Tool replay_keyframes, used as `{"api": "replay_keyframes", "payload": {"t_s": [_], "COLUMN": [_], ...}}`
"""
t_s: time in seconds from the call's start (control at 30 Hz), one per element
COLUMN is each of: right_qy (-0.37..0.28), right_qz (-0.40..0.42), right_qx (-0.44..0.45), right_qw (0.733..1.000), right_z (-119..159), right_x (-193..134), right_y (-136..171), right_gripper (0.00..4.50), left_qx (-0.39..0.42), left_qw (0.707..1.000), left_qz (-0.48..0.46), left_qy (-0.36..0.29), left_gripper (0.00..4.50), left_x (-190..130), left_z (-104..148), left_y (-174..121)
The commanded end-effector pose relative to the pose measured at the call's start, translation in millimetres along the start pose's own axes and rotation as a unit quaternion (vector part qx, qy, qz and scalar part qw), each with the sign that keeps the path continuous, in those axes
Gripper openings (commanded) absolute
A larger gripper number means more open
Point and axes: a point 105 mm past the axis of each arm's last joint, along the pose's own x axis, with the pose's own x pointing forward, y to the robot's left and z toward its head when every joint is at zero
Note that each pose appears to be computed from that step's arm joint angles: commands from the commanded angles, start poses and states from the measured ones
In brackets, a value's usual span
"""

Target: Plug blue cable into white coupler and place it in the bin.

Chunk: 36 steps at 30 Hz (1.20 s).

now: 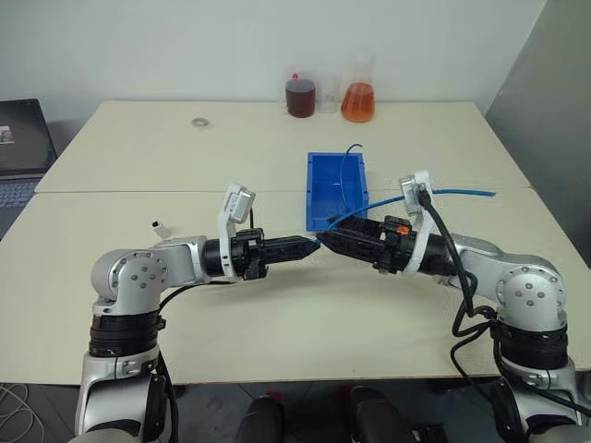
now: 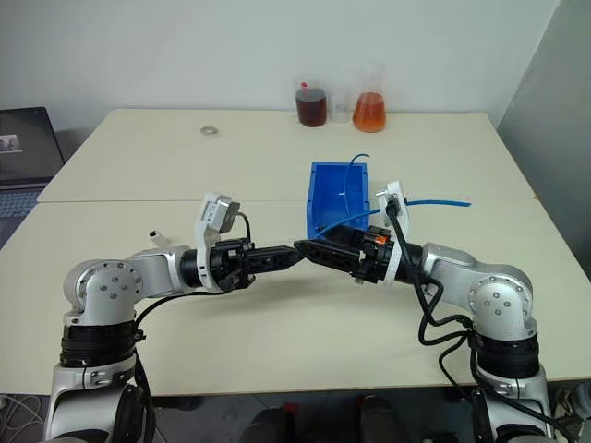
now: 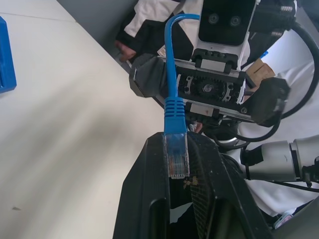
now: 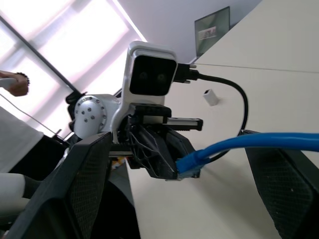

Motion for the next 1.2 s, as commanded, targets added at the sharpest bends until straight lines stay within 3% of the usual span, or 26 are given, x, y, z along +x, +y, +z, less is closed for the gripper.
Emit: {"api": "replay_keyframes", "payload": {"t_s": [0.03,0.47,0.67,1.2], "right_qy": [0.007,0.028,0.024,0.016], "right_qz": [0.060,0.045,0.036,0.022], "right_qx": [0.024,0.027,0.026,0.028], "right_qw": [0.998,0.998,0.999,0.999], "right_z": [6,-1,1,0], "right_x": [0,4,0,-4], "right_y": [19,3,-3,-7], "right_gripper": [4.34,4.34,3.39,3.39], "left_qx": [0.020,0.018,0.017,0.027], "left_qw": [0.999,0.999,0.999,0.999], "left_qz": [-0.026,-0.036,-0.035,-0.020], "left_qy": [0.000,0.004,0.005,0.004], "left_gripper": [0.25,0.25,0.25,0.25], "left_x": [3,3,2,-2], "left_z": [7,10,8,10], "left_y": [-9,-14,-16,-12]}}
